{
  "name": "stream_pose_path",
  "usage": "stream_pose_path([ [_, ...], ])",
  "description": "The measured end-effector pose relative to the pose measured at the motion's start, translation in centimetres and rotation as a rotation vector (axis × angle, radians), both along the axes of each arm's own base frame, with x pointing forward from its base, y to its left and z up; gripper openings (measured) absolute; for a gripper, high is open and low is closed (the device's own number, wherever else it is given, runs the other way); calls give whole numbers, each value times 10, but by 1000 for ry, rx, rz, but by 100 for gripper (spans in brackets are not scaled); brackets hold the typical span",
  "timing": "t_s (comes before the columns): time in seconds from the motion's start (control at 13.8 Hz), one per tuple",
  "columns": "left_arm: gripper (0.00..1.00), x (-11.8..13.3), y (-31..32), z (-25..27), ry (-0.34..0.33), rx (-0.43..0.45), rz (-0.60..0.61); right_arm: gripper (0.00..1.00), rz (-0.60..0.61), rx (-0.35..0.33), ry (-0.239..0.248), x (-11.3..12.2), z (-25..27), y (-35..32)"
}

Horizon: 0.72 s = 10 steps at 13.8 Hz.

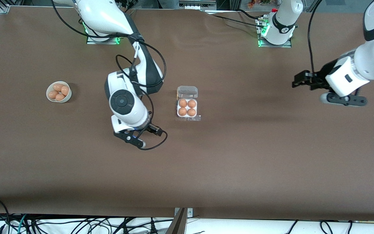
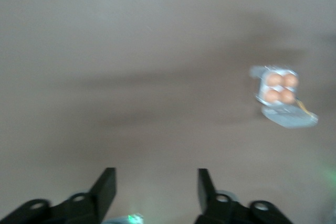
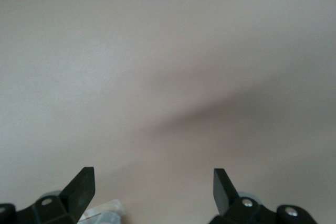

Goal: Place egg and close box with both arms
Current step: 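Withdraw the right gripper while the left gripper reaches toward the box lid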

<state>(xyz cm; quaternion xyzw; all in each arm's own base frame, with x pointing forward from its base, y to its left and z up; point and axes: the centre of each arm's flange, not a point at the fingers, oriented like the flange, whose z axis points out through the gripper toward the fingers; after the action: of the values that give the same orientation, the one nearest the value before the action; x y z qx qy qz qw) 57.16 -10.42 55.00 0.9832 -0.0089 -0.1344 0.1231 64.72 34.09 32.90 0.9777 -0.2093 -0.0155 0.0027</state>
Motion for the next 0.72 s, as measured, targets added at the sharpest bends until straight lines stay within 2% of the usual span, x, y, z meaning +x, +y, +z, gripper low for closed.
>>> stream_pose_path([
  [0.14,40,-4,-32,-12,67,-32,17,100,-4,14,9,5,17,-17],
  [0.29,19,-11,-73,-24,109,-14,2,100,-9,35,37,8,32,-42],
  [0.43,3,-23,-118,-39,145,6,-45,100,35,29,62,9,49,-73],
  [0.58,1,-35,-159,-57,194,11,-74,100,89,32,69,6,69,-103],
  [0.72,1,-42,-188,-81,271,-20,-69,100,177,35,71,-3,88,-136],
])
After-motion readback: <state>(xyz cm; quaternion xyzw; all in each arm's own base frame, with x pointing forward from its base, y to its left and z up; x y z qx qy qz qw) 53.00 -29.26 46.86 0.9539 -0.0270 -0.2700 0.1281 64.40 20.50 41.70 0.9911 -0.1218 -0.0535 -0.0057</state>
